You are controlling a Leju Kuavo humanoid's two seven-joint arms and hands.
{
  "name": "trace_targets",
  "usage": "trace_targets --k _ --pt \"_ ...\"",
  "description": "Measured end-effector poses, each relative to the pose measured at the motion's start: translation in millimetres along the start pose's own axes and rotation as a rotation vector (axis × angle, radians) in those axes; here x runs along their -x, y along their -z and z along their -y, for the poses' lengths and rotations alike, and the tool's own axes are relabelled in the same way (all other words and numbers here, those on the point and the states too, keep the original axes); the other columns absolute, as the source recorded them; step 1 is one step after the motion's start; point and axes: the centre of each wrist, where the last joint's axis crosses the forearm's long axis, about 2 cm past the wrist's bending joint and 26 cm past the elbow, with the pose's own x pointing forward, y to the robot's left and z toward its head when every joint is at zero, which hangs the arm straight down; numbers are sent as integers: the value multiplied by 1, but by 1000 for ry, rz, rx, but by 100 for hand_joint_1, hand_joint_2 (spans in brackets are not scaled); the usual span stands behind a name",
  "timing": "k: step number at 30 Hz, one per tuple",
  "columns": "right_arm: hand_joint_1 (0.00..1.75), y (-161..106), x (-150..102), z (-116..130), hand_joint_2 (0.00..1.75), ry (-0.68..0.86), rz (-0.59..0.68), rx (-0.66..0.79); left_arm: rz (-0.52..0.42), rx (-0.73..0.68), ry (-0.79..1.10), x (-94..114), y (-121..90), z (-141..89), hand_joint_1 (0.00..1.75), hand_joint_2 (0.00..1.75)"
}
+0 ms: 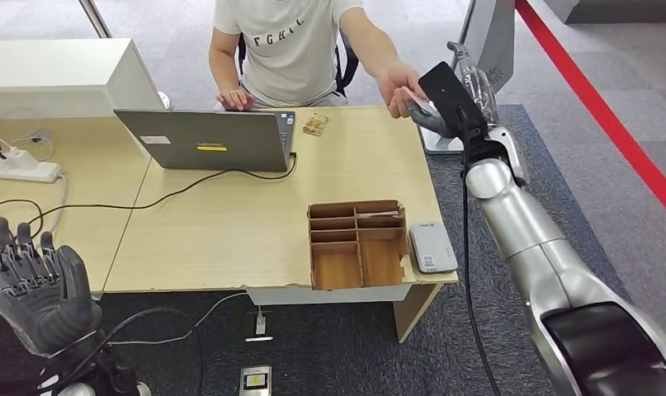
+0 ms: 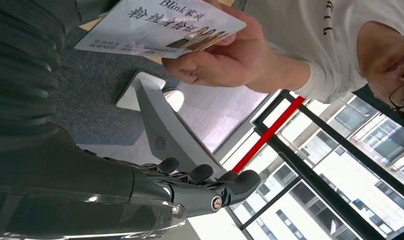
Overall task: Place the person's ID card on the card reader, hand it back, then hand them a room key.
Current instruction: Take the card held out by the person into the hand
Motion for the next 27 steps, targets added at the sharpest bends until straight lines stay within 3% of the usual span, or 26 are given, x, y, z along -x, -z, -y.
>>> trace_targets --k 3,5,12,27 --pt "119 0 1 -6 175 -5 -12 -23 -4 0 2 0 -1 -1 0 175" --pt "147 0 4 -9 175 -11 -22 -38 -6 1 3 0 -2 -1 0 175" --pt "175 -3 14 -13 175 -24 -69 -54 -9 2 9 0 -4 -2 0 175" --pt "175 -8 29 -12 175 -65 -109 -69 -8 5 16 -1 -6 -3 0 175"
